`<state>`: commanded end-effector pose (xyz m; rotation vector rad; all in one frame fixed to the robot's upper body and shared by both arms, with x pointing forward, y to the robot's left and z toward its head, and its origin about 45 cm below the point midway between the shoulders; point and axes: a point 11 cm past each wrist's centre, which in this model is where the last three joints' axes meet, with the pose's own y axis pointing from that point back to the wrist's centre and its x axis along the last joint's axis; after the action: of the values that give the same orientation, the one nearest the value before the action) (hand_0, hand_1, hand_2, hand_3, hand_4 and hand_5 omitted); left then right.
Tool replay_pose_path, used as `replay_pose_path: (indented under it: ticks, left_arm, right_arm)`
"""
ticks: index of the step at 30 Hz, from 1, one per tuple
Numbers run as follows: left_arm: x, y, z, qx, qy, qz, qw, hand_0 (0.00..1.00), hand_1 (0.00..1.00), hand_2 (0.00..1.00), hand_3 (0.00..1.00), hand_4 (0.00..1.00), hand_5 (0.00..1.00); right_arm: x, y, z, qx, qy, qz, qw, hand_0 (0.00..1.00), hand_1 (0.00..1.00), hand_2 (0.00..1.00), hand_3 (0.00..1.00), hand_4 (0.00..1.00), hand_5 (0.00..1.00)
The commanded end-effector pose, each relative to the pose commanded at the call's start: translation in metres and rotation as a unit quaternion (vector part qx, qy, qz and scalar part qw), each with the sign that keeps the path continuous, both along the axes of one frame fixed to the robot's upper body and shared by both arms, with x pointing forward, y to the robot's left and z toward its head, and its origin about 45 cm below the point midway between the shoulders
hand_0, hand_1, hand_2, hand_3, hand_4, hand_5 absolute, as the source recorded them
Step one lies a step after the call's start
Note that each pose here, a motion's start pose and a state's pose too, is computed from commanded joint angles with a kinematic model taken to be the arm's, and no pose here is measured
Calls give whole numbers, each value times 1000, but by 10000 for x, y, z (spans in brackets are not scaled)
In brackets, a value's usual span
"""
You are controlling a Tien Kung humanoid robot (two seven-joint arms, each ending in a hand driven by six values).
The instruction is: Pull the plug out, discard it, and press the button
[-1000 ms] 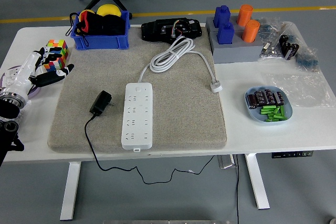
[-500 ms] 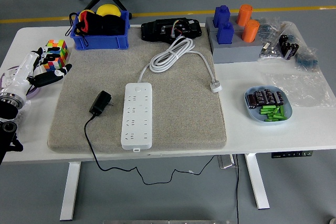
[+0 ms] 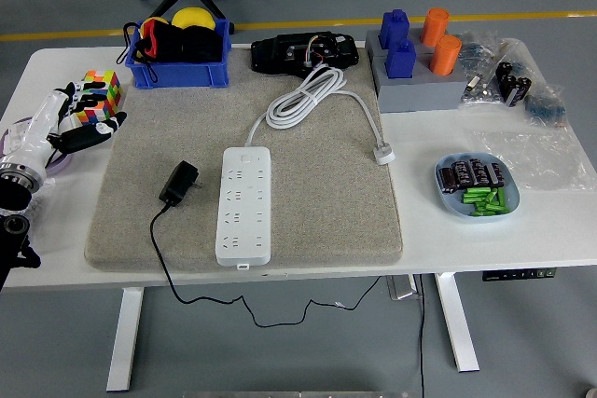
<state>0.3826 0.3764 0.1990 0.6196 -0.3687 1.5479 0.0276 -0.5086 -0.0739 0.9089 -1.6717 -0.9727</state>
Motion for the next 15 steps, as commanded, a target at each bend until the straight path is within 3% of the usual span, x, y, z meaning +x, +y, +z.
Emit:
replay_pose_path:
  ticks: [15]
  left_arm:
    - [-22, 29, -6, -1, -1, 6, 1000, 826, 786, 744, 795, 766, 287]
  right_arm:
    - [-30, 9, -8, 1, 3, -1, 1000, 725, 678, 656, 644, 743, 607]
